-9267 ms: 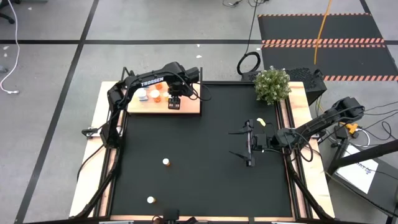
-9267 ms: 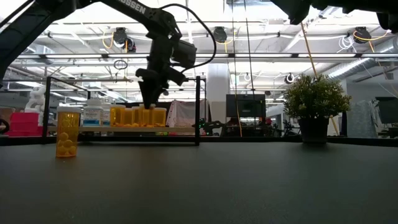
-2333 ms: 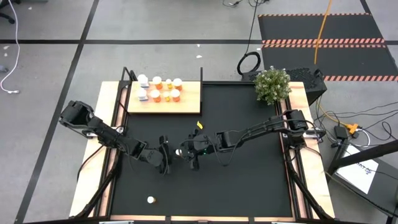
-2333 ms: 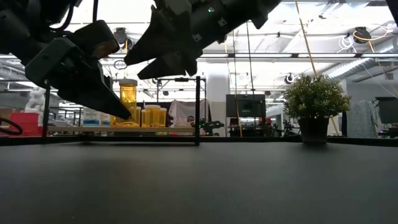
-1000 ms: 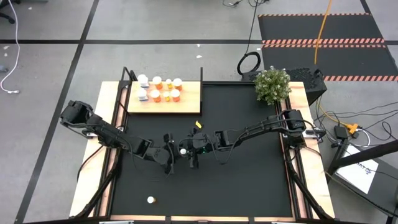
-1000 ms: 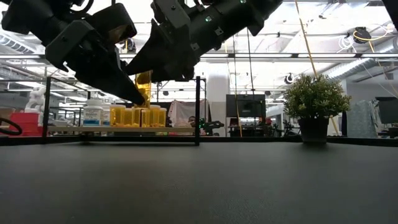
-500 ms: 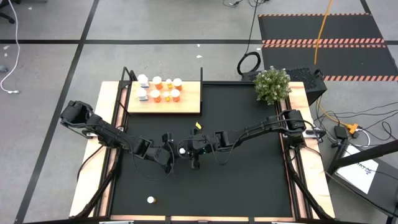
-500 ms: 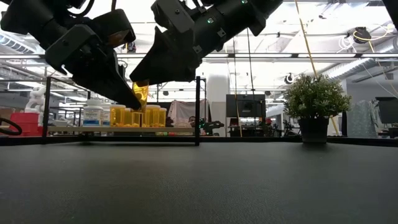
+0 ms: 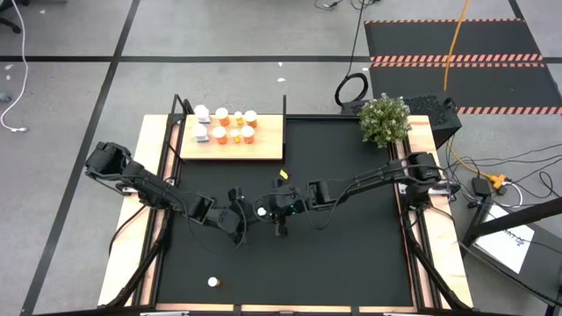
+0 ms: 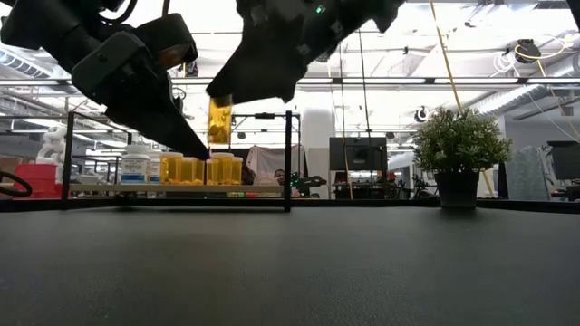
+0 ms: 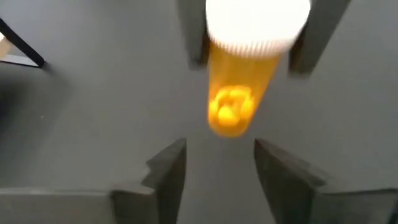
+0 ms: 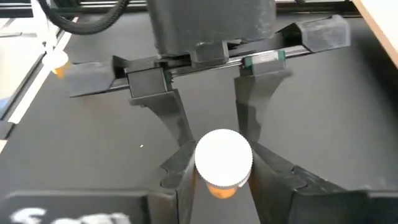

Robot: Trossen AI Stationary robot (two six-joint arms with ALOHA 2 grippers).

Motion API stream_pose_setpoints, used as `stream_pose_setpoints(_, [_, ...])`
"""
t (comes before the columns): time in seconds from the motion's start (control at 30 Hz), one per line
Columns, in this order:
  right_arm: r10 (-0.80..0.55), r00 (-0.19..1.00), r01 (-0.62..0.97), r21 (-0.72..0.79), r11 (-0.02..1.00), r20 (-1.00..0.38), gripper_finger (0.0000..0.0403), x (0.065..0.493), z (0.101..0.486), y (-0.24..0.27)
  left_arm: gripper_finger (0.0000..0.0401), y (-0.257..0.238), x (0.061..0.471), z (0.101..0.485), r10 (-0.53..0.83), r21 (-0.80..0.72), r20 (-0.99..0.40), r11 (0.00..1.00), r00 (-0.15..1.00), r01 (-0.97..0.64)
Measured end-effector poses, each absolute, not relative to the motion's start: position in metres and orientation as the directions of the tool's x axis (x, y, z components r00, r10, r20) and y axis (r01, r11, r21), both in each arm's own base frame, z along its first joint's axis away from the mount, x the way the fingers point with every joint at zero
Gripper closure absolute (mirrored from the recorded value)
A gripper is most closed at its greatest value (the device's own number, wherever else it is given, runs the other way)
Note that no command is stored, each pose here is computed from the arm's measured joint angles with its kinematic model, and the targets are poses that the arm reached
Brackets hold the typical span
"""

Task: Pick and place medicine bottles onto shelf by color
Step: Put the small orange pill bottle on the shelf

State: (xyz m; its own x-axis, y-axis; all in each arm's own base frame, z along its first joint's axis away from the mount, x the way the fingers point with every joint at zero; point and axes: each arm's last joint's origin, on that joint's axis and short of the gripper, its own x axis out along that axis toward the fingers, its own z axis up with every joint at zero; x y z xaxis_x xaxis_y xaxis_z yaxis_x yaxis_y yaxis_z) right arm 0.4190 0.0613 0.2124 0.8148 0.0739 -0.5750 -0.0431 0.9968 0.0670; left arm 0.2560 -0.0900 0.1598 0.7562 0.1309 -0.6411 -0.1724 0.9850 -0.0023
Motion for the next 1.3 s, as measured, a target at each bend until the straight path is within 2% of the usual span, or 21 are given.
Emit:
stream_pose_setpoints(0.23, [0.087,0.814,-0.057,0.071,0.996,-0.574,0.0281,0.400,0.236,0.065,0.0138,-0.096,0.258,0.166,0.187,0.042,-0.560,0.979,0.807,-0.198])
stream_pose_setpoints(0.53, [0.188,0.915,-0.126,0.190,0.974,-0.357,0.0283,0.391,0.222,0.068,0.0126,-0.104,0.264,0.179,0.182,0.044,-0.428,0.982,0.885,-0.181])
stream_pose_setpoints(0.67, [0.183,0.930,-0.126,0.191,0.974,-0.320,0.0282,0.386,0.214,0.067,0.0151,-0.103,0.264,0.178,0.185,0.068,-0.438,0.983,0.880,-0.172])
stream_pose_setpoints(1.1, [0.167,0.934,-0.113,0.185,0.976,-0.314,0.0280,0.385,0.211,0.065,0.0294,-0.103,0.264,0.178,0.181,0.066,-0.439,0.983,0.880,-0.169])
stream_pose_setpoints(1.3, [0.173,0.929,-0.117,0.184,0.976,-0.328,0.0280,0.385,0.210,0.066,0.0301,-0.103,0.263,0.177,0.174,0.066,-0.446,0.985,0.878,-0.162])
